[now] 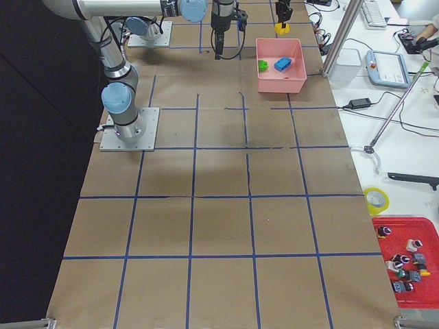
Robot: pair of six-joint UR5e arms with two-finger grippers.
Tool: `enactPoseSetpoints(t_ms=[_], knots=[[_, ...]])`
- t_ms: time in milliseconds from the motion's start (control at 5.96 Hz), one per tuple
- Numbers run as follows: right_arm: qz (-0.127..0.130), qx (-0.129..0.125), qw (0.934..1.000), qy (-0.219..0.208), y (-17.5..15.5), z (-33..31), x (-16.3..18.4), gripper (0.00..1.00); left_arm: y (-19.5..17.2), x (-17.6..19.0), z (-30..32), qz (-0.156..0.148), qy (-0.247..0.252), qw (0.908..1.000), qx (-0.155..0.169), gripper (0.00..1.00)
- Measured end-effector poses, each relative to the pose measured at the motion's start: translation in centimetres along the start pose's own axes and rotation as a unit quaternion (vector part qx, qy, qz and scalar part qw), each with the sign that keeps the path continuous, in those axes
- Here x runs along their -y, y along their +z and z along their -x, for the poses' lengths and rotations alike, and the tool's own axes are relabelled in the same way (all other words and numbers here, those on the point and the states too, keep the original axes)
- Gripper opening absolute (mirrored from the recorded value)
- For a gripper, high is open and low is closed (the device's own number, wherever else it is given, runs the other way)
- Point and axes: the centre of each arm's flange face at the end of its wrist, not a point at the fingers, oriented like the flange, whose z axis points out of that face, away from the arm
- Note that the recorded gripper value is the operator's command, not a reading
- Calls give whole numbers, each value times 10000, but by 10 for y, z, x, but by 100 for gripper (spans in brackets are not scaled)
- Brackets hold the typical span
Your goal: Put all blocks into box
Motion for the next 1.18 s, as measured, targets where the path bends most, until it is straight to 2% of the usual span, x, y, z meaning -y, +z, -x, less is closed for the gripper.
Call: enactPoseSetpoints(t_ms=[168, 336, 504, 839, 1175], knots=[[3, 7, 10000, 4, 1, 0, 1, 100, 30, -3, -9, -11, -61, 9999, 99, 99], [-12, 10, 10000, 16, 1, 0, 2, 100, 37, -6, -14, -109, -36, 9996, 264, 99], [-22, 13, 10000, 41, 0, 0, 3, 100, 30, -10, -19, -235, 41, 9990, 367, 99], [-38, 15, 10000, 57, -1, 0, 3, 100, -32, -25, -18, -359, 392, 9977, 409, 99], [-52, 16, 10000, 57, -2, 0, 3, 100, -113, -42, 30, -8, 1011, 9917, 791, 99]])
